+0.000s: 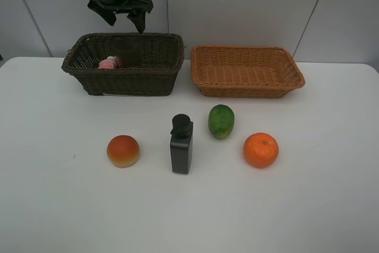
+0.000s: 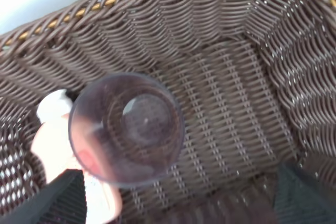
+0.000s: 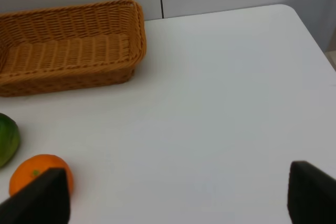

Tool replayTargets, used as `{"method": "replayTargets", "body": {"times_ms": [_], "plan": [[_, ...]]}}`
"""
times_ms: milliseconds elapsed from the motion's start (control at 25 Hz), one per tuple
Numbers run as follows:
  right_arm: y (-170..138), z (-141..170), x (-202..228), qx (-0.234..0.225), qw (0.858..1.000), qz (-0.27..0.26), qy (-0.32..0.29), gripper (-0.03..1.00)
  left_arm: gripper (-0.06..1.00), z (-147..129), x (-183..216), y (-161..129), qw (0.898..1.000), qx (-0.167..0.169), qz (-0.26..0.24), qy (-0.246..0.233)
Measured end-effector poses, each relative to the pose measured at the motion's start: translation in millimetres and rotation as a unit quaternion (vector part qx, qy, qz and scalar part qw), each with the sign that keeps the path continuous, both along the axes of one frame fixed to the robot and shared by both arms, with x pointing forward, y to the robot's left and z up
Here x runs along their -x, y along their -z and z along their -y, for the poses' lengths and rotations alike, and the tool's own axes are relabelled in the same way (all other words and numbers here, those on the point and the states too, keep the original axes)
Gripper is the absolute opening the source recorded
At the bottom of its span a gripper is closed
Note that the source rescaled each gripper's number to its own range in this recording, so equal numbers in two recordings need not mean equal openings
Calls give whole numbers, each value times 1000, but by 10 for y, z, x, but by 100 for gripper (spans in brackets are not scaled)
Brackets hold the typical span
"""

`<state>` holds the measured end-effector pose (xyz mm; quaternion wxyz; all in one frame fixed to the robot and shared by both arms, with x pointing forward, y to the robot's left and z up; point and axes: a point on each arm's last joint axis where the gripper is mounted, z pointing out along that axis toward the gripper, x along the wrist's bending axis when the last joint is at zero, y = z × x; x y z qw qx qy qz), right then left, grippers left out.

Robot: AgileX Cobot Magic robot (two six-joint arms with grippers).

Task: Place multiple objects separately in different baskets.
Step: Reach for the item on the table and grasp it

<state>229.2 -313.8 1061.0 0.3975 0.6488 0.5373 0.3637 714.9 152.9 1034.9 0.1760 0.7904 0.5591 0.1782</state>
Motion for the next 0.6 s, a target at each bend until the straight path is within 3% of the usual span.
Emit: {"method": "replayTargets", "body": {"times_ms": [280,600], "plan": [[0,0,0,0,1000,0,0,75,93,79,247,-249,999,-22,-37,29],[0,0,0,0,1000,0,0,75,93,526,608,-666,993,-17,7,114]]}}
